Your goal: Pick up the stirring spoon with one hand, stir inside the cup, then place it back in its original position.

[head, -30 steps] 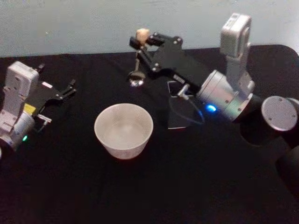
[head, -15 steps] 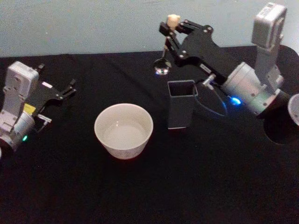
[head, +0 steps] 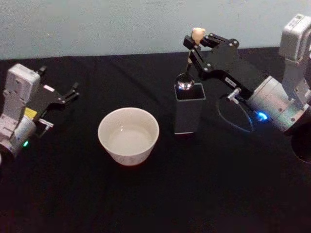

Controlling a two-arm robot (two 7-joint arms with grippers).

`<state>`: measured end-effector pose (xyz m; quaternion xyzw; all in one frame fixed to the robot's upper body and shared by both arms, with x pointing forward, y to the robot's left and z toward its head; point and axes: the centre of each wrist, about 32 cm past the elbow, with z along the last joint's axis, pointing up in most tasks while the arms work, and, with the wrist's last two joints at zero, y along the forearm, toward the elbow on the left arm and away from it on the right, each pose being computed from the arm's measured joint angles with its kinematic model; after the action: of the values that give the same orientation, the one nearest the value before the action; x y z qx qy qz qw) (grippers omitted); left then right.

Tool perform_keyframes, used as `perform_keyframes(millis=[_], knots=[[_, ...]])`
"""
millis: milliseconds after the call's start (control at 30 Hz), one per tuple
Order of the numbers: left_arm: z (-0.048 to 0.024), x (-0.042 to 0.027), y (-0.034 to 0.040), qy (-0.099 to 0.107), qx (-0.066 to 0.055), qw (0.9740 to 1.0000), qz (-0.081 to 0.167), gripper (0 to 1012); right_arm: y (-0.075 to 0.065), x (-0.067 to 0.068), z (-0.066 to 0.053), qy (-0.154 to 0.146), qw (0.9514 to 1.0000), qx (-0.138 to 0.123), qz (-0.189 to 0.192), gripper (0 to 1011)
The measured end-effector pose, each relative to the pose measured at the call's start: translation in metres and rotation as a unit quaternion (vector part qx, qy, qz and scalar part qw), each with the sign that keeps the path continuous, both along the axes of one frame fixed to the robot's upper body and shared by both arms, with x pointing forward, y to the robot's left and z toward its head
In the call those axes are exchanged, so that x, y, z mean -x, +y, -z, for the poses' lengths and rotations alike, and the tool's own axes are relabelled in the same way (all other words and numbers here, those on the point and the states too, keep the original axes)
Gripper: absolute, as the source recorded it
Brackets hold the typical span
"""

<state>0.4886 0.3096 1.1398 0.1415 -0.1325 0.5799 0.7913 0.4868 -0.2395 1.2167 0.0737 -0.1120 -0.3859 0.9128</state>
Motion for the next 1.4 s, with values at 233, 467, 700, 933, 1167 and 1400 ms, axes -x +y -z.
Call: perform_keyframes(millis=[233, 467, 700, 933, 1167, 1400], knots=[[0.0, 0.0, 0.0, 0.0, 0.0, 1.0, 0.0, 1001, -0.004, 0.003, 0.004, 0.011, 0.9999, 0.005, 0.007, 186], [0.0, 0.0, 0.0, 0.0, 0.0, 1.0, 0.0, 1001, -0.006, 0.004, 0.01, 0.019, 0.9996, 0.012, 0.014, 186], [0.0, 0.0, 0.0, 0.0, 0.0, 1.0, 0.0, 1001, -0.004, 0.002, 0.021, 0.035, 0.999, 0.021, 0.018, 186], [0.0, 0.0, 0.0, 0.0, 0.0, 1.0, 0.0, 1001, -0.002, -0.001, 0.035, 0.051, 0.9982, 0.026, 0.017, 186], [0.0, 0.0, 0.0, 0.0, 0.0, 1.0, 0.0, 1001, -0.001, -0.001, 0.047, 0.072, 0.9965, 0.038, 0.02, 186], [0.0, 0.0, 0.0, 0.0, 0.0, 1.0, 0.0, 1001, 0.001, -0.001, 0.056, 0.091, 0.9946, 0.045, 0.023, 186]])
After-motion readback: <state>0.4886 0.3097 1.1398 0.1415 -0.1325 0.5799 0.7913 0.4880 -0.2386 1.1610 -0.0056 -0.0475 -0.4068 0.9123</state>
